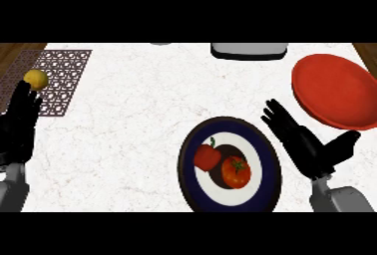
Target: Pick the tomato from the plate and place it in the bowl
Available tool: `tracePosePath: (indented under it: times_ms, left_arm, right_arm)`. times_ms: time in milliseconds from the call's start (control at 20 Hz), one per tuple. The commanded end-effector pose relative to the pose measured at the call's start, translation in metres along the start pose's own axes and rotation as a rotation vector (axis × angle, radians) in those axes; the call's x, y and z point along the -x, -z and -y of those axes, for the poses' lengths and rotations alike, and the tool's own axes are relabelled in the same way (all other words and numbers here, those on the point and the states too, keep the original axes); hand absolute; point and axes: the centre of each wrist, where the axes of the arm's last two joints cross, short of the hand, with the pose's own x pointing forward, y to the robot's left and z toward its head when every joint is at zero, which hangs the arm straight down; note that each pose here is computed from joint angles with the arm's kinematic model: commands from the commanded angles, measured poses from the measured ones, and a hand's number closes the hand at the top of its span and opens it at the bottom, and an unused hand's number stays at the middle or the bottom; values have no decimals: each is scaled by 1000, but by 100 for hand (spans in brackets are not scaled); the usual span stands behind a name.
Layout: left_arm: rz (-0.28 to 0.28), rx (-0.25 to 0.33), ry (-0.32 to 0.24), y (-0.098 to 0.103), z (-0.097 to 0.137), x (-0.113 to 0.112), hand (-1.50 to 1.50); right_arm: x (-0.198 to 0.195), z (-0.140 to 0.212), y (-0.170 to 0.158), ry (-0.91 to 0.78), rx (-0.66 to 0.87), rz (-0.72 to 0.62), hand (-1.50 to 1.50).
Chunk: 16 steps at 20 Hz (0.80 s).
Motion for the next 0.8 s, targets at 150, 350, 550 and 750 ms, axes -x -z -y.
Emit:
tracePosePath:
  times_ms: [150, 350, 550, 750]
  left_arm:
    - [99, 97, 89, -8, 11, -18, 0]
    - [90, 143, 106, -7, 17, -12, 0]
    - [50, 128, 105, -14, 12, 3, 0]
    - [63, 159, 107, -19, 26, 11, 0]
  right_arm:
    - [-91, 17, 29, -155, -56, 185, 150]
    - [-100, 62, 6, -851, 34, -250, -150]
    - [-78, 24, -23, -701, 254, -239, -150]
    - [-98, -36, -63, -752, 150, -220, -150]
